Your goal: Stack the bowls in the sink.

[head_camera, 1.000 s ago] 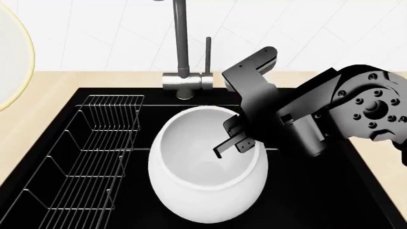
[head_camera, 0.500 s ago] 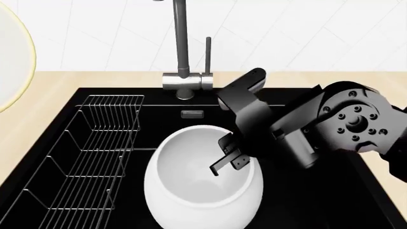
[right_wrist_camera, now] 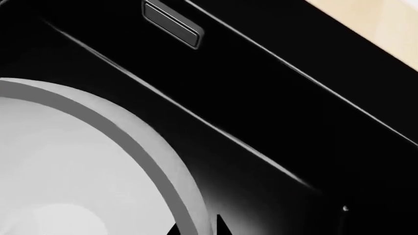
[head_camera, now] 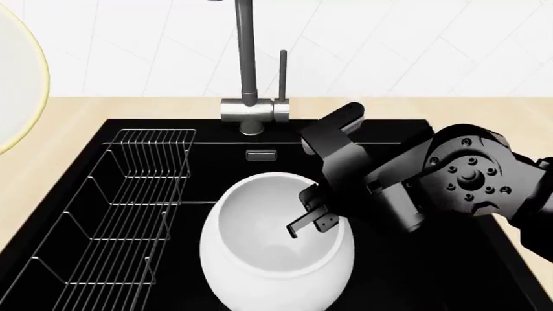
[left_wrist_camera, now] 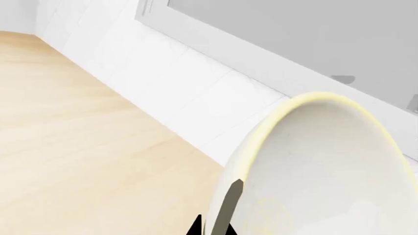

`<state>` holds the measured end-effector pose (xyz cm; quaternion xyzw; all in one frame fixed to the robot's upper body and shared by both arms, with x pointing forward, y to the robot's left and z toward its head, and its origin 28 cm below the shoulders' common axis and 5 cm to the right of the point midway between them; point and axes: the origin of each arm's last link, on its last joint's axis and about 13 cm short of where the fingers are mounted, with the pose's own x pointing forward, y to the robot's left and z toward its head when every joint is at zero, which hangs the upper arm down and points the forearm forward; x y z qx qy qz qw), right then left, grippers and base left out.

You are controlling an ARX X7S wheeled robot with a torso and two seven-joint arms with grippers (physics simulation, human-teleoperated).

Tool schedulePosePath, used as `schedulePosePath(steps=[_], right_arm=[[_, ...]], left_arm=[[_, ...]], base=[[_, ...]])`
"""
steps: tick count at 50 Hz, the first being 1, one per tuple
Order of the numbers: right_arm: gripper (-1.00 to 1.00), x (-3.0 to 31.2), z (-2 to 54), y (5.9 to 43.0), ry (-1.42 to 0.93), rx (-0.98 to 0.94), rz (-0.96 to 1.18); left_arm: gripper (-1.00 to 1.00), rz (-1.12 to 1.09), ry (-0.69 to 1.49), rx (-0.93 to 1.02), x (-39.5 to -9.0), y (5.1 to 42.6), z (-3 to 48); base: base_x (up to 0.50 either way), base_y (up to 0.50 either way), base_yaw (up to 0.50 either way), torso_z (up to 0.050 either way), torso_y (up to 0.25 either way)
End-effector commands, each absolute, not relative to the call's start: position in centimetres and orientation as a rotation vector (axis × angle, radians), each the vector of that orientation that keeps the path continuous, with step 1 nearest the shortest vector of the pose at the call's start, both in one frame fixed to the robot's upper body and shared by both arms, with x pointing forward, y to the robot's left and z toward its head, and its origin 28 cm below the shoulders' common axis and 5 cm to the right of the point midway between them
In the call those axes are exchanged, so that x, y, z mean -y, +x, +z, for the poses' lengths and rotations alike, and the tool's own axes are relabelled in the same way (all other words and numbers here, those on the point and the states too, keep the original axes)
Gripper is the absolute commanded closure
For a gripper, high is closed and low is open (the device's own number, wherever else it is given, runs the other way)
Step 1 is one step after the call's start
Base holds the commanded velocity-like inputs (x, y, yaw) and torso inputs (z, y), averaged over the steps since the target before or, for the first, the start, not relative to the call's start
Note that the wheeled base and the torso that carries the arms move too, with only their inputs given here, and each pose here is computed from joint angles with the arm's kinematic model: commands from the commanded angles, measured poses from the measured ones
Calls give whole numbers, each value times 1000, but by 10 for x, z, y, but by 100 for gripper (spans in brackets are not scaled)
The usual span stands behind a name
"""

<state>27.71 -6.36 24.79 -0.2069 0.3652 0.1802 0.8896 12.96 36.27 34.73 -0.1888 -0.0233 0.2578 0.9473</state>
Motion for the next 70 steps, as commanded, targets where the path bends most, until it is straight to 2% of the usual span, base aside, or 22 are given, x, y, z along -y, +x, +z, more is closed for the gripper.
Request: schedulePosePath(steps=[1,70], right_arm=[[100,65,242,281,-408,-758,363],[100,63,206,288,-471,-881,364]], left_arm=[[100,523,-393,67,-363,128,350],[100,524,-394,62,-364,128,348]], base=[[0,0,0,0,0],[0,0,0,0,0]])
